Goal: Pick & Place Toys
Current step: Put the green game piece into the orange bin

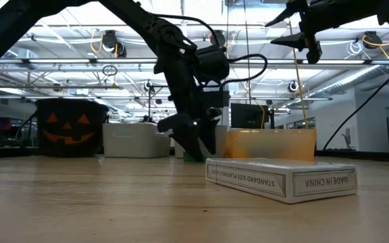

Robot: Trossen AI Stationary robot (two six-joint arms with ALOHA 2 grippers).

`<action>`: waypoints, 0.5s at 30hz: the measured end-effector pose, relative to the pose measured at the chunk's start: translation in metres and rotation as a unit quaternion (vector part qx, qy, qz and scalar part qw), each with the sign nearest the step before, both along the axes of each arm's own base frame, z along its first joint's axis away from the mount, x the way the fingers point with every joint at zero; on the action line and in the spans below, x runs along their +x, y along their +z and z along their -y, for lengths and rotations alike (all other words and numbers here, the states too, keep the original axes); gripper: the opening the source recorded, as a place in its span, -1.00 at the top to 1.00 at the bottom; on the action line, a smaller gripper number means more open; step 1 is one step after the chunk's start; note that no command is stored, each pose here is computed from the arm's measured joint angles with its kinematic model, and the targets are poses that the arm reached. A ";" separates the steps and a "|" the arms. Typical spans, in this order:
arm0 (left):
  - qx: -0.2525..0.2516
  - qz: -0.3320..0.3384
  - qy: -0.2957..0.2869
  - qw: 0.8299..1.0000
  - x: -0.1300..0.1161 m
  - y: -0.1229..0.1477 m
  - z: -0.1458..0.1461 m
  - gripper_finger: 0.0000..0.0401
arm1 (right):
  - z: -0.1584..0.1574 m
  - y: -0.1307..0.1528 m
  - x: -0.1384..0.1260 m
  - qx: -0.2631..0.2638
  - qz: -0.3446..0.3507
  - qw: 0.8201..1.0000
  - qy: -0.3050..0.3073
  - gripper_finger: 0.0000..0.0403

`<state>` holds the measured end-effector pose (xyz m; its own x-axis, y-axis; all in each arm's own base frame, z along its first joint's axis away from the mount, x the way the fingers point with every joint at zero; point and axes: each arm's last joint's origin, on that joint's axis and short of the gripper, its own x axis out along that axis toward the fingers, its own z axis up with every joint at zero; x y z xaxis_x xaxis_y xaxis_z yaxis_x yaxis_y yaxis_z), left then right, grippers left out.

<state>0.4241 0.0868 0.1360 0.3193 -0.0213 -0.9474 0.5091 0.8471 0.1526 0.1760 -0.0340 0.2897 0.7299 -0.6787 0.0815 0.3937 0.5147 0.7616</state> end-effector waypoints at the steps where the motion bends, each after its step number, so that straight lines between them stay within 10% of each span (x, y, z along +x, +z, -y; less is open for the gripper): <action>1: 0.005 0.000 0.000 1.000 0.000 0.000 0.002 -0.54 | 0.000 0.000 0.000 0.000 0.000 1.000 0.000 0.07; 15: -0.029 -0.046 0.057 0.997 -0.004 0.011 0.008 -0.54 | 0.000 0.000 0.000 0.007 0.007 1.000 0.001 0.07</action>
<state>0.4201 0.0789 0.1466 0.2353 -0.0459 -0.9708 0.4182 0.9064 0.0586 0.1760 -0.0339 0.2897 0.7303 -0.6782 0.0819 0.3824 0.5052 0.7736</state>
